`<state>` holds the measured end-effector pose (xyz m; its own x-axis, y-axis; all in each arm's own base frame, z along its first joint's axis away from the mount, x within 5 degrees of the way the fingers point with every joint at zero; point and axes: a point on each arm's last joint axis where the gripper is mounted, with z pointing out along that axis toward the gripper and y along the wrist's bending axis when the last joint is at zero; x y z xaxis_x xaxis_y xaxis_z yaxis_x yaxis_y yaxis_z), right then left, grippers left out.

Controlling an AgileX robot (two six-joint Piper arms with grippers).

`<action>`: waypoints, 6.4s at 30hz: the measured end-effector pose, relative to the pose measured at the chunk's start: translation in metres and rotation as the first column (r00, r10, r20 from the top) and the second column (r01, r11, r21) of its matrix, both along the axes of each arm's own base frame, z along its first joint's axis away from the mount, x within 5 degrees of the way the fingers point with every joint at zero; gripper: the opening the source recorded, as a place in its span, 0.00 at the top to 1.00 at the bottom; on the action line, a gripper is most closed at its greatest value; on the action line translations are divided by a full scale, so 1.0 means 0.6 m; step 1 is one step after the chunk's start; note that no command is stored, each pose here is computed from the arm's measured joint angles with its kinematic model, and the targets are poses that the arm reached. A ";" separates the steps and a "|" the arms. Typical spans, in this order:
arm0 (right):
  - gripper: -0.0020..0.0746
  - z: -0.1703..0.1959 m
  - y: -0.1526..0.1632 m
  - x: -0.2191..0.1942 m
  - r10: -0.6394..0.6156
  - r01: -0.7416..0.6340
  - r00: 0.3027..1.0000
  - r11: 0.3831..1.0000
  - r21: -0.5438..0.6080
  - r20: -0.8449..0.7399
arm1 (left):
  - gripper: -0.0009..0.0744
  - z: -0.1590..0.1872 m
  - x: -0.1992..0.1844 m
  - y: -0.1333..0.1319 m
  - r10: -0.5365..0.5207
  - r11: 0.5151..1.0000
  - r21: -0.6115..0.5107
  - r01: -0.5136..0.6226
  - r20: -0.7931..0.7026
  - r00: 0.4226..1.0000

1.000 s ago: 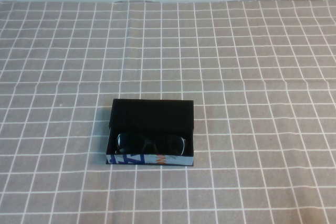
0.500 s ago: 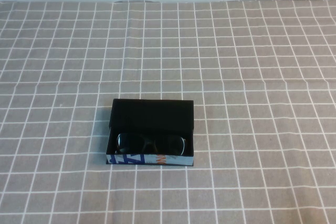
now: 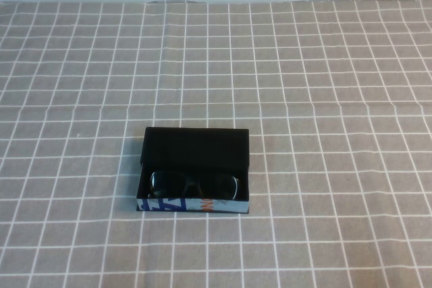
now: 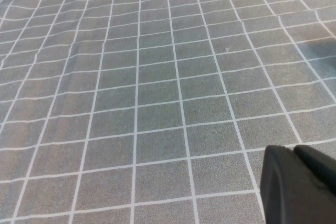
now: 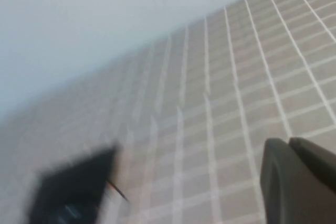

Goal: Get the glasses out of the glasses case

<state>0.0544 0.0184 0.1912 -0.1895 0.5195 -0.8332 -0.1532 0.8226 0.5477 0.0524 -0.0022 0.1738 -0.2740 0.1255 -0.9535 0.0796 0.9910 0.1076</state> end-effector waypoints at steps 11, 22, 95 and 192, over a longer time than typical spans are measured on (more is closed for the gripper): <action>1.00 0.014 -0.002 0.001 -0.026 0.025 1.000 0.927 0.375 -0.004 | 0.99 0.000 0.000 0.000 0.000 1.000 0.000 0.000 0.000 1.000; 1.00 0.088 0.053 0.048 0.323 -0.298 0.805 0.945 0.133 -0.497 | 0.99 0.000 0.000 0.000 0.000 1.000 0.000 0.000 0.000 1.000; 0.53 0.032 0.511 0.478 0.547 -0.851 0.174 -0.335 -0.404 -0.819 | 0.99 0.000 0.000 0.000 0.000 1.000 0.000 0.000 0.000 1.000; 0.99 0.193 0.095 0.152 0.145 -0.522 0.555 0.827 -0.207 -0.819 | 0.99 0.000 0.000 0.000 0.000 1.000 0.000 0.000 0.000 1.000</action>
